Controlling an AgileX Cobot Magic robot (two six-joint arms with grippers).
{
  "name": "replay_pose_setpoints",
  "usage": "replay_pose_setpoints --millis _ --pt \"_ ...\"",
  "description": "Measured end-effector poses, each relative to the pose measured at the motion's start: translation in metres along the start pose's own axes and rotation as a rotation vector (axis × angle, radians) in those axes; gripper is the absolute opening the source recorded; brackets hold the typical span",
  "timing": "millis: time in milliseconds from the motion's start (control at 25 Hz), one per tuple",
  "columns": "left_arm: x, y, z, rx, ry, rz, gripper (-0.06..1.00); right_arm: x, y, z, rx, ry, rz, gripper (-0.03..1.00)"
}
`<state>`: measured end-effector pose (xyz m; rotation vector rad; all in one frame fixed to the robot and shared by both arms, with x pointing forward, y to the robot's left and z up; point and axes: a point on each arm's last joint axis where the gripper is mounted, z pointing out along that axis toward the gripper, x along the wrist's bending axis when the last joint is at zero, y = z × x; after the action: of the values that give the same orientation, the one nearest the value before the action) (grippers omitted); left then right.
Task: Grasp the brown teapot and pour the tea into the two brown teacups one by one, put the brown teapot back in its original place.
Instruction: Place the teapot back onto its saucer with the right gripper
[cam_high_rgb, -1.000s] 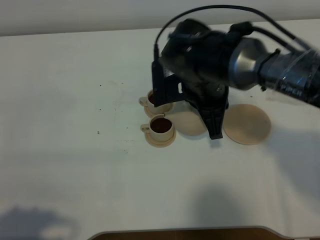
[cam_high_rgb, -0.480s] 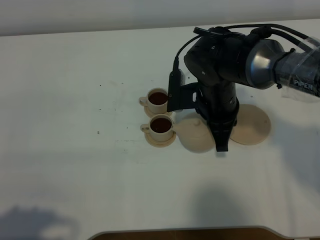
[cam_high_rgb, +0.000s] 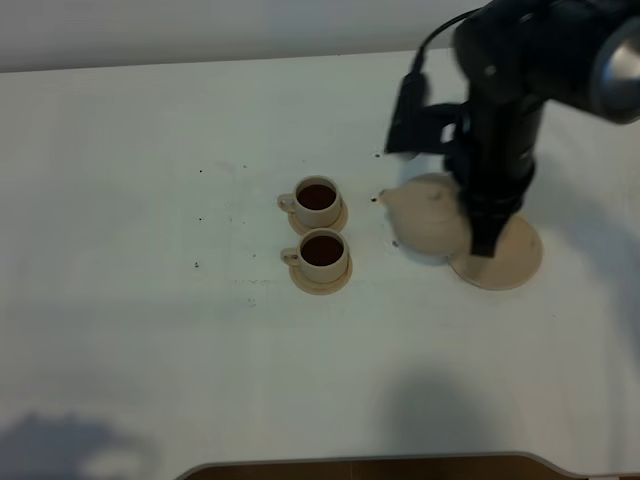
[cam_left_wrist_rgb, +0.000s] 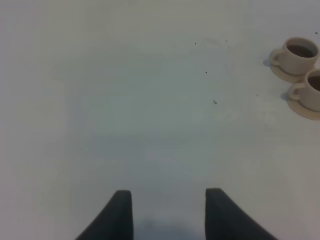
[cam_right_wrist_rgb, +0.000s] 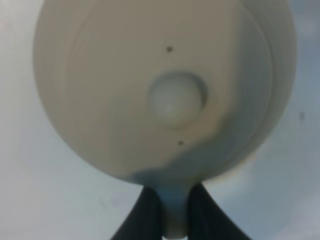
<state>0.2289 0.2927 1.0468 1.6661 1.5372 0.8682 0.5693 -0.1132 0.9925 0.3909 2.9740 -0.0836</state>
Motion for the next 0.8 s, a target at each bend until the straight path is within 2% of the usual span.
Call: replay_pose_setpoints --millis 440,800 --pt "0.0 0.0 0.0 0.0 0.0 0.0 0.37 -0.004 -0.057 0.036 -0.052 -0.025 0.177 0.1" --pt "0.0 0.0 0.0 0.0 0.0 0.0 0.37 -0.008 -0.069 0.049 -0.103 -0.045 0.257 0.1"
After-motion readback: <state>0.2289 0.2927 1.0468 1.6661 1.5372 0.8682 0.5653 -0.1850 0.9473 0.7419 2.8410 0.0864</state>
